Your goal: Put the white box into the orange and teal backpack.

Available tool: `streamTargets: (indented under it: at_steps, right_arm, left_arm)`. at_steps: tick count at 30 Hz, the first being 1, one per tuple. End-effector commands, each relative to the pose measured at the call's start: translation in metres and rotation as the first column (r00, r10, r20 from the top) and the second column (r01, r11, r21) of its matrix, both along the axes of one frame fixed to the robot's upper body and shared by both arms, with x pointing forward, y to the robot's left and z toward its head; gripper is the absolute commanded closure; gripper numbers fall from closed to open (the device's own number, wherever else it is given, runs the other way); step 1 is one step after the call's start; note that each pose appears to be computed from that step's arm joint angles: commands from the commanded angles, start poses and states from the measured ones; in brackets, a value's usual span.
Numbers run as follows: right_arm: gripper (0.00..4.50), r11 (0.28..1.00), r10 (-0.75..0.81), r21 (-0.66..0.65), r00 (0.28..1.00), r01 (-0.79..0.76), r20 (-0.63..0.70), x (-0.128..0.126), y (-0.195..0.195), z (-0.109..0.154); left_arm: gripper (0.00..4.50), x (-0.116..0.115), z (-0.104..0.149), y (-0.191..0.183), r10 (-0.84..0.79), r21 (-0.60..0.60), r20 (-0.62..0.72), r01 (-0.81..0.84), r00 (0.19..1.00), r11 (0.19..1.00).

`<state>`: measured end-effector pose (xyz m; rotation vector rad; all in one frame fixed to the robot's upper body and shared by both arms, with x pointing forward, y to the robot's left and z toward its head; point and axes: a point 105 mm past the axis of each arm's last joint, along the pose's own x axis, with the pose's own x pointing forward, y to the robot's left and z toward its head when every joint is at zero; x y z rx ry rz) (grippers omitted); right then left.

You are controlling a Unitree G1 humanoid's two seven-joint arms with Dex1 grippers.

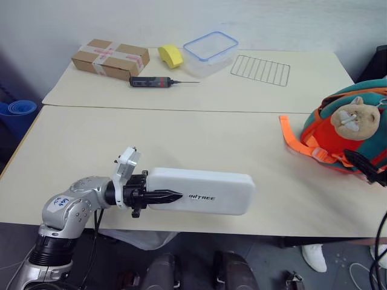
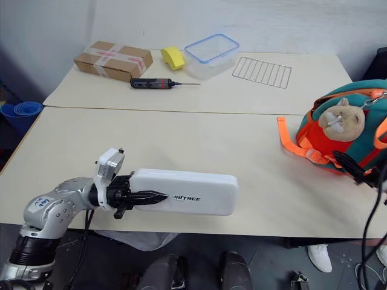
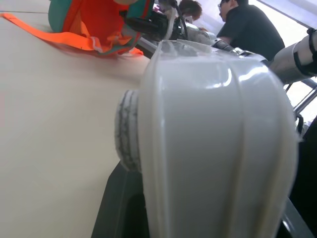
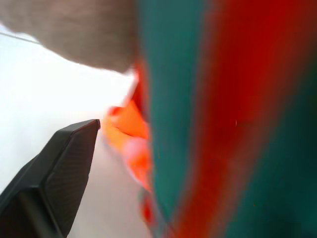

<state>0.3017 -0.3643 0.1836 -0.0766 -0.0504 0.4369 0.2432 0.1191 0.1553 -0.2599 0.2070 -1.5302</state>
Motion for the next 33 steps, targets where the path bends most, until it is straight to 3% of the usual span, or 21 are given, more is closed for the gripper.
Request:
streamTargets:
  at_steps: [1,8,13,19,23,24,29,33]
  right_arm:
    - [0.67,0.998,0.069,0.007,0.996,-0.069,0.059,0.011,0.018,0.014]
    - [3.08,0.981,0.178,0.052,0.977,-0.185,0.117,0.026,0.065,0.013]
    - [4.47,0.927,0.332,0.113,0.923,-0.358,0.196,0.026,0.120,0.032]
    - [4.47,0.762,0.586,0.201,0.788,-0.615,0.189,-0.008,0.191,0.054]
    - [4.47,0.495,0.847,0.275,0.528,-0.824,0.055,-0.070,0.233,0.063]
    - [4.47,0.465,0.868,0.292,0.495,-0.836,0.034,-0.078,0.235,0.063]
    - [4.47,0.395,0.916,0.357,0.393,-0.846,-0.081,-0.113,0.237,0.060]
    - [4.47,0.404,0.914,0.418,0.374,-0.814,-0.157,-0.125,0.232,0.051]
  left_arm:
    - [3.30,-0.001,0.007,0.003,0.017,-0.008,0.046,-0.017,0.999,1.000]
    - [3.30,0.002,0.023,0.014,0.086,-0.095,0.058,-0.080,0.995,0.992]
    - [3.30,0.003,0.028,0.029,0.114,-0.080,0.048,-0.110,0.992,0.991]
    - [3.30,0.010,0.034,0.047,0.177,-0.069,0.070,-0.172,0.982,0.983]
    - [3.30,0.007,0.036,0.070,0.219,-0.076,-0.012,-0.219,0.976,0.973]
    - [3.30,0.006,0.037,0.073,0.225,-0.080,-0.026,-0.226,0.974,0.971]
    - [3.30,0.008,0.050,0.110,0.367,-0.105,-0.050,-0.370,0.929,0.923]
    - [3.30,-0.003,0.058,0.119,0.368,-0.107,-0.057,-0.372,0.928,0.922]
